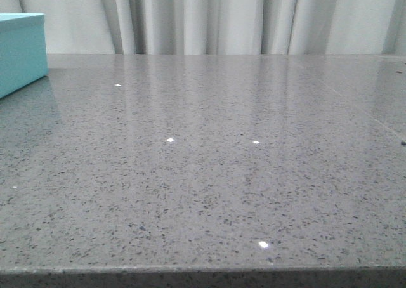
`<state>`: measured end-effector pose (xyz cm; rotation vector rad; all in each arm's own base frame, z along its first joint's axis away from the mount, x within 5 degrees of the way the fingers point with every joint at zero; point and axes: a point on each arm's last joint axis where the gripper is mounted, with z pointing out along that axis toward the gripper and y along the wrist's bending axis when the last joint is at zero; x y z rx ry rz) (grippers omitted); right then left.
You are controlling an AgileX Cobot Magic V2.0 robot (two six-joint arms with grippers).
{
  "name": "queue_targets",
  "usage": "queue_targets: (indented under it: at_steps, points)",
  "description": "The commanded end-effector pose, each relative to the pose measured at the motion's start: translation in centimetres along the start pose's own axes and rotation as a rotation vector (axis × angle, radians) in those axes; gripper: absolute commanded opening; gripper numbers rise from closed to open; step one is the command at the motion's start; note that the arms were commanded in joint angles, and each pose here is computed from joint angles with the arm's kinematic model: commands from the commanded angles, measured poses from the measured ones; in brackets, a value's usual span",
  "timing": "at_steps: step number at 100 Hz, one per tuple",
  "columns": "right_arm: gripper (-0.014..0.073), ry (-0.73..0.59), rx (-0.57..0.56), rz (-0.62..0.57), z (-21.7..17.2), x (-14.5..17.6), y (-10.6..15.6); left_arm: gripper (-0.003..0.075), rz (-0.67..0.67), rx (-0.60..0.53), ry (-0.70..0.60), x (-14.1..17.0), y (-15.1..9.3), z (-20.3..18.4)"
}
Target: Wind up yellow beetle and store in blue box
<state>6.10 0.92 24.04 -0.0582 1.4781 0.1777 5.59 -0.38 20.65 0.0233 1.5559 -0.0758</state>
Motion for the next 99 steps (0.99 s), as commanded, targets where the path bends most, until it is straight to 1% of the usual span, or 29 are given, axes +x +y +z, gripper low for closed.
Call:
queue_targets:
  at_steps: [1, 9, 18, 20, 32, 99]
  points:
    - [-0.0118, -0.101, 0.044, -0.008, -0.3, -0.4, -0.2, -0.0019, -0.006, -0.002, -0.088, -0.2, 0.0, -0.2]
    - [-0.0118, -0.096, 0.094, 0.017, -0.6, 0.8, -0.6, -0.0019, -0.006, -0.002, -0.088, -0.2, 0.0, -0.2]
    - [-0.0118, -0.094, 0.123, 0.053, -0.8, 2.2, -0.9, -0.0018, -0.006, -0.002, -0.088, -0.2, 0.0, -0.2]
    - [-0.0118, -0.073, 0.130, 0.047, -0.9, 2.3, -0.9, -0.0018, -0.006, -0.002, -0.088, -0.2, 0.0, -0.2]
    - [-0.0118, -0.090, 0.134, 0.038, -1.1, 2.3, -0.9, -0.0019, -0.006, -0.002, -0.088, -0.2, 0.0, -0.2]
    - [-0.0118, -0.084, 0.135, 0.038, -1.1, 2.3, -0.9, -0.0018, -0.006, -0.002, -0.088, -0.2, 0.0, -0.2]
